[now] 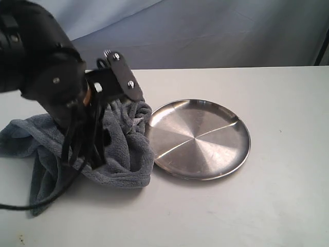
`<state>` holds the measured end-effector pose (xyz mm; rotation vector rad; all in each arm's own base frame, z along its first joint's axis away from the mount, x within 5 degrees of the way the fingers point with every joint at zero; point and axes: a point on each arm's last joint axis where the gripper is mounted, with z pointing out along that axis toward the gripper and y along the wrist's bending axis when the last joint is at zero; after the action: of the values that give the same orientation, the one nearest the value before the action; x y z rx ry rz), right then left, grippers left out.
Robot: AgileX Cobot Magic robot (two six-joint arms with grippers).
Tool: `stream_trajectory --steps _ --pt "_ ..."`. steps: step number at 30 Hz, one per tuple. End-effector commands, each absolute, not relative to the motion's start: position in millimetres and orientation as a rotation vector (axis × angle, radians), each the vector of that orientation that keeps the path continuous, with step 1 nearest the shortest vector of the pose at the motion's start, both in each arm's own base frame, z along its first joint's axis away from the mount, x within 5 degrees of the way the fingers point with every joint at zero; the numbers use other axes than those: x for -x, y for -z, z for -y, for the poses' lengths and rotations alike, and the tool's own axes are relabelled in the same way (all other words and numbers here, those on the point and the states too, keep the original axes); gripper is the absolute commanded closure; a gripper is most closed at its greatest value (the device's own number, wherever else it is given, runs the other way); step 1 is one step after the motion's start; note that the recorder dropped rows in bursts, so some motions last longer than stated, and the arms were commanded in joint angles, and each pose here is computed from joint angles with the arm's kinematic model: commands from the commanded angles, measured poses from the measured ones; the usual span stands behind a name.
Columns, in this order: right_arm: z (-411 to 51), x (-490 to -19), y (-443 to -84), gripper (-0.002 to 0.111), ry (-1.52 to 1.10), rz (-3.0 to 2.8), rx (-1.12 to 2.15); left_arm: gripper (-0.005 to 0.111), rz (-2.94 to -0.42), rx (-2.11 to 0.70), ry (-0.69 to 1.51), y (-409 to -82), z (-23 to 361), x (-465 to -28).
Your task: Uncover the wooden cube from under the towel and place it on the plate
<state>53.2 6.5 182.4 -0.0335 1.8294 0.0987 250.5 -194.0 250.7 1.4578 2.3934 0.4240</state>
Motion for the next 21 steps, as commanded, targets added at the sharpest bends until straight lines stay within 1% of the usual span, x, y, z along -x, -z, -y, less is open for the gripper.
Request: stream_trajectory --steps 1,5,10,14,17,21 --pt "-7 -53 -182 0.108 -0.105 -1.831 0.035 0.043 -2.292 -1.639 -0.392 -225 198 -234" --pt "-7 -53 -182 0.108 -0.105 -1.831 0.035 0.043 -2.267 -1.676 -0.345 -202 194 -225" --pt "-7 -53 -182 0.108 -0.105 -1.831 0.035 0.043 -2.178 -1.676 -0.225 -182 196 -218" --pt "-7 -53 -182 0.108 -0.105 -1.831 0.035 0.043 -2.111 -1.729 -0.224 -168 195 -217" --pt "-7 -53 -182 0.108 -0.105 -1.831 0.035 0.043 -2.150 -1.743 -0.239 -153 197 -219" --pt "-7 -53 -182 0.108 -0.105 -1.831 0.035 0.043 -2.242 -1.599 -0.199 -133 203 -225"
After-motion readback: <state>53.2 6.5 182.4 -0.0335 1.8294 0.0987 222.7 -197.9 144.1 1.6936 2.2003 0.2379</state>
